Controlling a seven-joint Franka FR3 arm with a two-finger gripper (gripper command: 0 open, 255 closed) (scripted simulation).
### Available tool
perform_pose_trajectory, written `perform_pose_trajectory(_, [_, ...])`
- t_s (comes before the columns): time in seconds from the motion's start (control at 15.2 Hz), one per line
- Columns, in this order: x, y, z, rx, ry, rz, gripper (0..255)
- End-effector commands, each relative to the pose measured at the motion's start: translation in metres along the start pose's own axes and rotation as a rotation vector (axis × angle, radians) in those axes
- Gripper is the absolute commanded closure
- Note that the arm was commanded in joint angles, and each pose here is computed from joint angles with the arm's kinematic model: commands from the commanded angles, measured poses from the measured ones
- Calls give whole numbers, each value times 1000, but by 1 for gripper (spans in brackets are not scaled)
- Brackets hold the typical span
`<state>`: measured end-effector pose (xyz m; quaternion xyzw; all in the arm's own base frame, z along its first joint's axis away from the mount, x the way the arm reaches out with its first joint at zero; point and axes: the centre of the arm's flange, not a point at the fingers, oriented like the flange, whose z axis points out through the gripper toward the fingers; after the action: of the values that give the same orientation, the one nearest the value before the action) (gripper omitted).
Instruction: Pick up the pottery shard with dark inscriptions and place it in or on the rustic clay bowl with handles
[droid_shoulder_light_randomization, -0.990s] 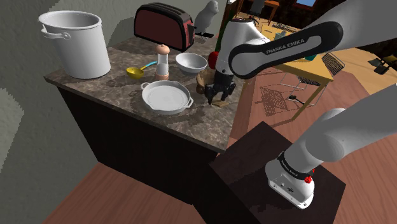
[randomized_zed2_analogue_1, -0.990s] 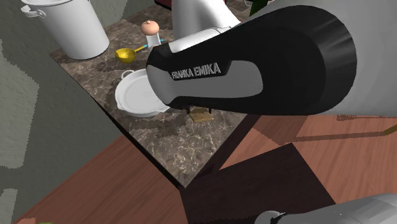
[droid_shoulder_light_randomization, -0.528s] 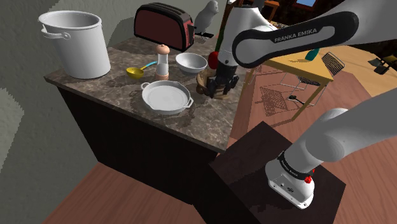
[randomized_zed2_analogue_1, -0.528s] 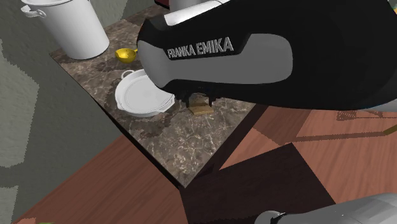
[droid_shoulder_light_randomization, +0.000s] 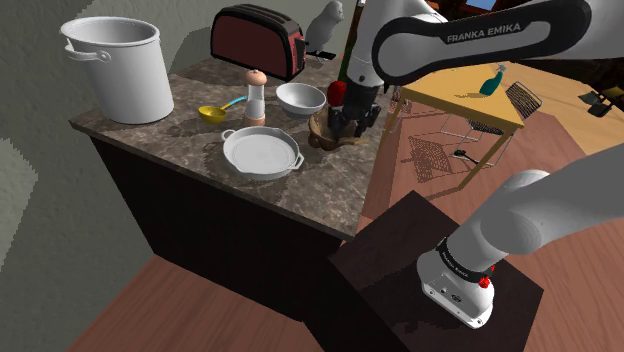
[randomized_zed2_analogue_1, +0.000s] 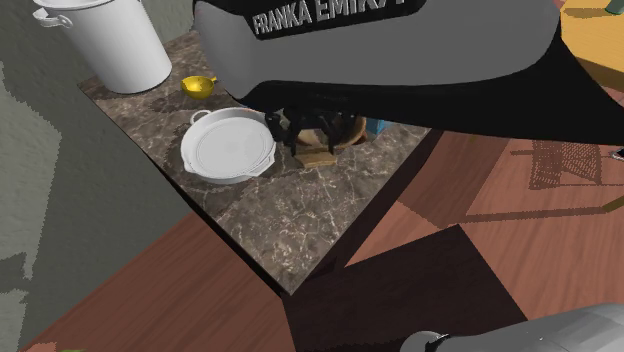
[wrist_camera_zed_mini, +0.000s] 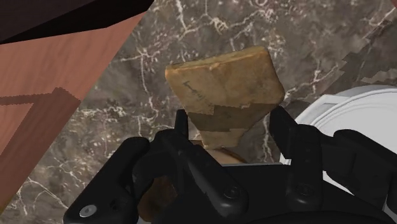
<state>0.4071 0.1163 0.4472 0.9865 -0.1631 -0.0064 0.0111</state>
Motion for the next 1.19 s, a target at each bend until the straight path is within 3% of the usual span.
perform_pose_trajectory(0.0, [0, 1, -11, 0, 0, 0, 255])
perform_pose_trajectory(0.4, [0, 2, -39, 0, 0, 0, 255])
perform_pose_trajectory(1.06, [131, 40, -46, 0, 0, 0, 255])
perform_pose_trajectory(1.12, [131, 40, -41, 0, 0, 0, 255])
